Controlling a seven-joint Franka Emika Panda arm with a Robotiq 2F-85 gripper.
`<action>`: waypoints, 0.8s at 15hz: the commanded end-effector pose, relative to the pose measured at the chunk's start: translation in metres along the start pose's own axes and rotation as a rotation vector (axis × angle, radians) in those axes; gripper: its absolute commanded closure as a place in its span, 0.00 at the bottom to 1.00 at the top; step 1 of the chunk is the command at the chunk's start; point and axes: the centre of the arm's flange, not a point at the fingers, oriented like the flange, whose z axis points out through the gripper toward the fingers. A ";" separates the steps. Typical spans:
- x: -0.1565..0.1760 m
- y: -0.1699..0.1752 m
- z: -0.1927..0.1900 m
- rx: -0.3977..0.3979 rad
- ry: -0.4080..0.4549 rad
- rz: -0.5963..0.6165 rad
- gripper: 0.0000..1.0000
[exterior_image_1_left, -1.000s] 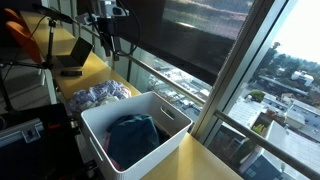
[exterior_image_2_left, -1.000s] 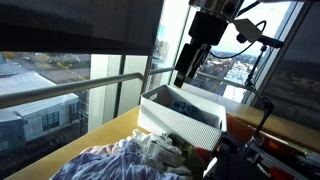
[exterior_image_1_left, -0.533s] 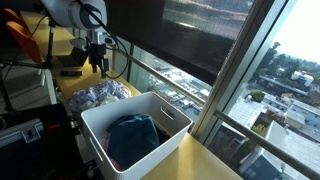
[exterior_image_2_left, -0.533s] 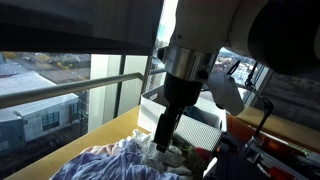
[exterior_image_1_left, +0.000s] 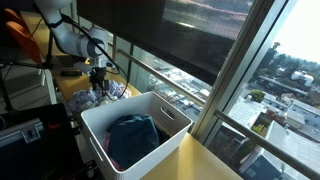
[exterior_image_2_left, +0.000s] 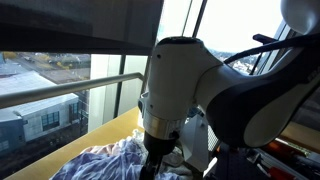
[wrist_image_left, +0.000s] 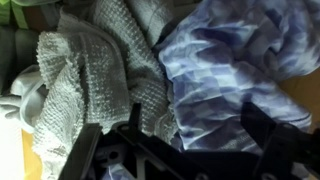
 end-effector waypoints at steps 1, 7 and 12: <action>0.008 0.005 0.027 -0.012 0.038 -0.042 0.00; 0.002 0.024 0.080 -0.018 -0.025 -0.056 0.25; -0.016 0.007 0.060 -0.020 -0.046 -0.092 0.57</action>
